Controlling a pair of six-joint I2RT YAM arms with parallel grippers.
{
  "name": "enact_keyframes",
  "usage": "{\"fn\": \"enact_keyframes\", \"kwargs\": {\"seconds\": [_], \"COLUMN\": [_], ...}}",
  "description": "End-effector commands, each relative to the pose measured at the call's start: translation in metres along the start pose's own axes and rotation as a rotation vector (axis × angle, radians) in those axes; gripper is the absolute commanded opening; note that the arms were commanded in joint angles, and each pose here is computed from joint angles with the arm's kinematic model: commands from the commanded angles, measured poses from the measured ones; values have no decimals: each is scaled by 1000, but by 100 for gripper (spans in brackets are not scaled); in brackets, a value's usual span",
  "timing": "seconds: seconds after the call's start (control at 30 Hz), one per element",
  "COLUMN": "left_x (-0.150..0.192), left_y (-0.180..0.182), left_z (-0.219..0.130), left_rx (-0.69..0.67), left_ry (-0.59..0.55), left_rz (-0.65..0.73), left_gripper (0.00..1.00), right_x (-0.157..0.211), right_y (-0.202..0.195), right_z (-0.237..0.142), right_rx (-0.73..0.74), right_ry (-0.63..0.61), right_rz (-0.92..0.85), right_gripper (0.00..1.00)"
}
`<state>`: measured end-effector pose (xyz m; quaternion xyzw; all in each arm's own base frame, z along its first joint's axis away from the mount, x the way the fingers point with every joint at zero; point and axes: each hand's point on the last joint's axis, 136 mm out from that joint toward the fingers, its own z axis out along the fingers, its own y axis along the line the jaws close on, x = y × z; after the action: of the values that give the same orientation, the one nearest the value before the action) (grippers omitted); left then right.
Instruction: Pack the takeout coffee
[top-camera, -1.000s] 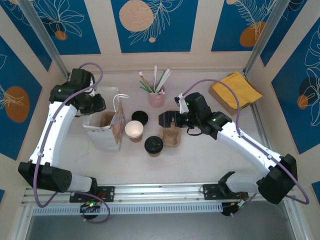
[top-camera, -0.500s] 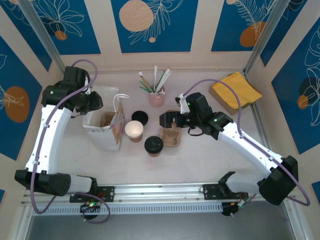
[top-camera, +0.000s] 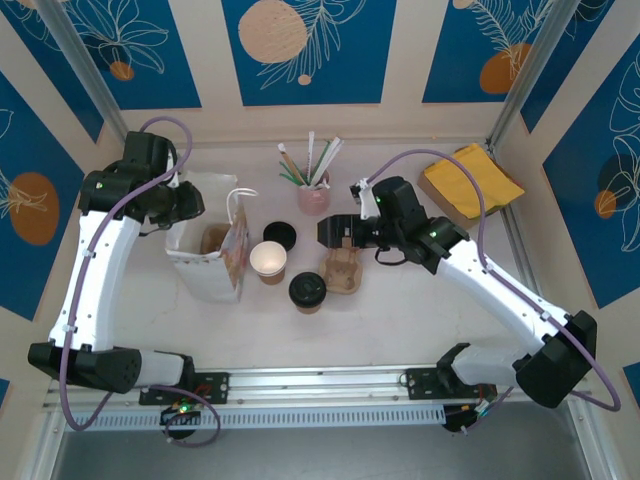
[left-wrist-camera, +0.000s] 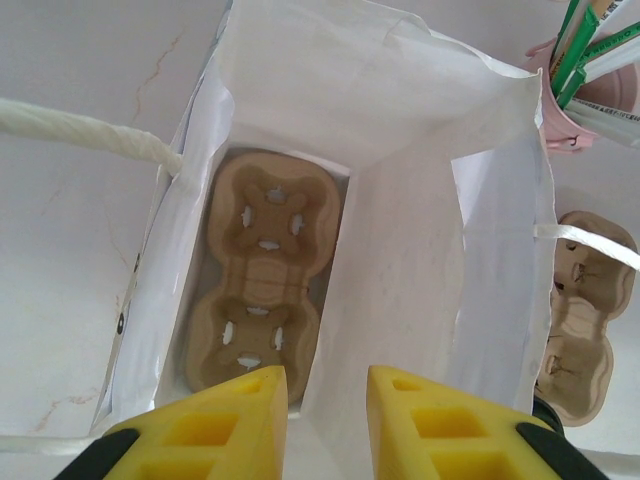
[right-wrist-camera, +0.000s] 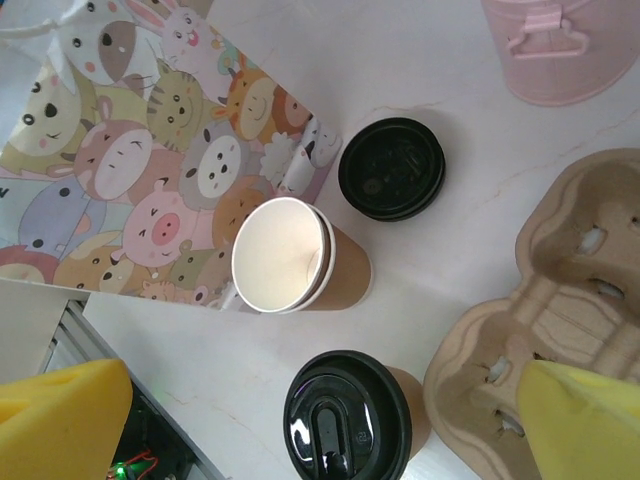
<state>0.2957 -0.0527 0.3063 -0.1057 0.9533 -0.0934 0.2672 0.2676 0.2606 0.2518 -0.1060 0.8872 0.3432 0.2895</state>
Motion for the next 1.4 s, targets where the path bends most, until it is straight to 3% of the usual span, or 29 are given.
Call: {"fn": "enact_keyframes", "kwargs": {"seconds": [0.0,0.23,0.7,1.37], "left_x": [-1,9,-6,-4], "left_y": [-3,-2,-7,-5], "left_z": [-5,6,8,-20], "left_rx": [9,5,-12,-6], "left_ry": [-1,41,2,-40], "left_rz": [22,20,61,34], "left_gripper": [26,27,27,29], "right_x": [-5,-8,-18,-14], "right_y": [2,4,28,32], "right_z": [1,12,9,-1], "right_rx": [34,81,45,13], "right_ry": [4,21,51,60], "right_rz": [31,33,-8,-22], "right_gripper": [99,99,99,99]}}
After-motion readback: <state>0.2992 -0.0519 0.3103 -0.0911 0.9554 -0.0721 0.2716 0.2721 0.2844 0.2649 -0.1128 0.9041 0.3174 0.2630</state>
